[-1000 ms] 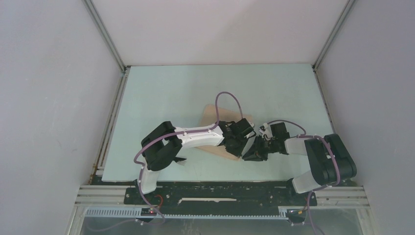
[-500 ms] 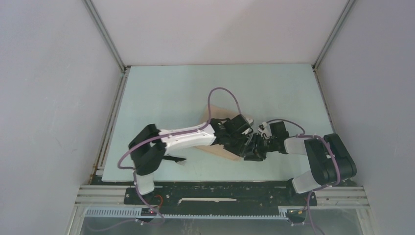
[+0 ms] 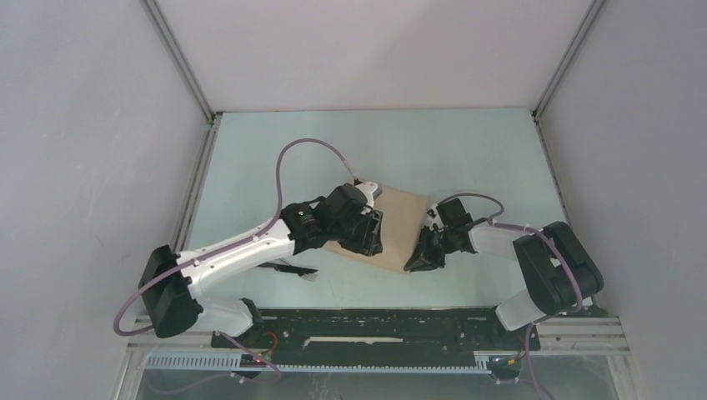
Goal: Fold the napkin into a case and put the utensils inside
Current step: Rotate the upper triangle-folded napkin at the center of the board.
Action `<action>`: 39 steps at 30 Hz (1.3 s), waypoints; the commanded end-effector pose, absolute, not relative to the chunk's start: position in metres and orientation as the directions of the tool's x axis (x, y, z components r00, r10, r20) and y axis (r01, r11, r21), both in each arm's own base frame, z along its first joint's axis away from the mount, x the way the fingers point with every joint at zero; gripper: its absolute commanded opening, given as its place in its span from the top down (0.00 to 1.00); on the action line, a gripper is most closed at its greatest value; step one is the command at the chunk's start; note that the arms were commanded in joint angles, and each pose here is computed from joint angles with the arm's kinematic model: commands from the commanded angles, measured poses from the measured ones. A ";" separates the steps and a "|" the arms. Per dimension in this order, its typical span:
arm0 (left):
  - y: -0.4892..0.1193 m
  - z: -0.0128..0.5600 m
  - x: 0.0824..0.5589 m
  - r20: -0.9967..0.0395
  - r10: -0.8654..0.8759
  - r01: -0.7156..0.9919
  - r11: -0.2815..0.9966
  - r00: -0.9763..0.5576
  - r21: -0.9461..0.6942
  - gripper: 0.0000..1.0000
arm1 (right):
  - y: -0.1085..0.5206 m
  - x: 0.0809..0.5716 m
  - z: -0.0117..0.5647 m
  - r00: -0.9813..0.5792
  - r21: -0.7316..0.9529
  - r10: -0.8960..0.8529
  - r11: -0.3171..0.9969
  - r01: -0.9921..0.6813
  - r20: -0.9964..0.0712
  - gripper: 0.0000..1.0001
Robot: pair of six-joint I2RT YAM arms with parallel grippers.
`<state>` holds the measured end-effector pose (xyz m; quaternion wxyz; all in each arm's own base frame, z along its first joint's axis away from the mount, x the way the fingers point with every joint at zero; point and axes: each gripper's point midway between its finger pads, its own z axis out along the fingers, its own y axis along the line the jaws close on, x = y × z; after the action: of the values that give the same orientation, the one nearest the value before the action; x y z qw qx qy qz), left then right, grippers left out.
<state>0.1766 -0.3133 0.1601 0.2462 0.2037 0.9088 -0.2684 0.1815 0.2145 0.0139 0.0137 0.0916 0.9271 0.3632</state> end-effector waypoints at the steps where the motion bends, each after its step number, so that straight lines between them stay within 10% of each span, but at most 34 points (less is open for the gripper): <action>1: -0.298 0.181 0.183 -0.621 0.168 0.499 0.764 -0.766 -0.409 0.46 | 0.176 0.173 -0.007 -0.988 0.441 0.150 0.884 0.155 0.047 0.84; 5: -0.285 0.190 0.184 -0.645 0.117 0.499 0.742 -0.755 -0.449 0.46 | 0.150 0.175 -0.001 -0.989 0.309 0.102 0.942 0.131 0.108 1.00; 23: -0.245 0.210 0.164 -0.671 0.091 0.537 0.682 -0.736 -0.496 0.46 | 0.034 0.211 -0.002 -0.961 -0.217 0.223 0.958 0.185 0.166 1.00; 31: -0.243 0.207 0.166 -0.668 0.073 0.522 0.688 -0.740 -0.504 0.46 | -0.023 0.293 0.066 -0.994 -0.562 0.076 0.820 0.106 -0.077 0.59; 39: -0.237 0.196 0.177 -0.652 0.052 0.483 0.718 -0.756 -0.502 0.45 | 0.061 0.296 0.132 -0.962 -0.450 -0.137 0.893 -0.016 -0.237 0.20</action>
<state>0.1673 -0.2388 0.1956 0.3025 0.1578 0.8753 -0.3427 0.3112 0.0224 0.0903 0.0833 0.0202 0.9643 -0.2505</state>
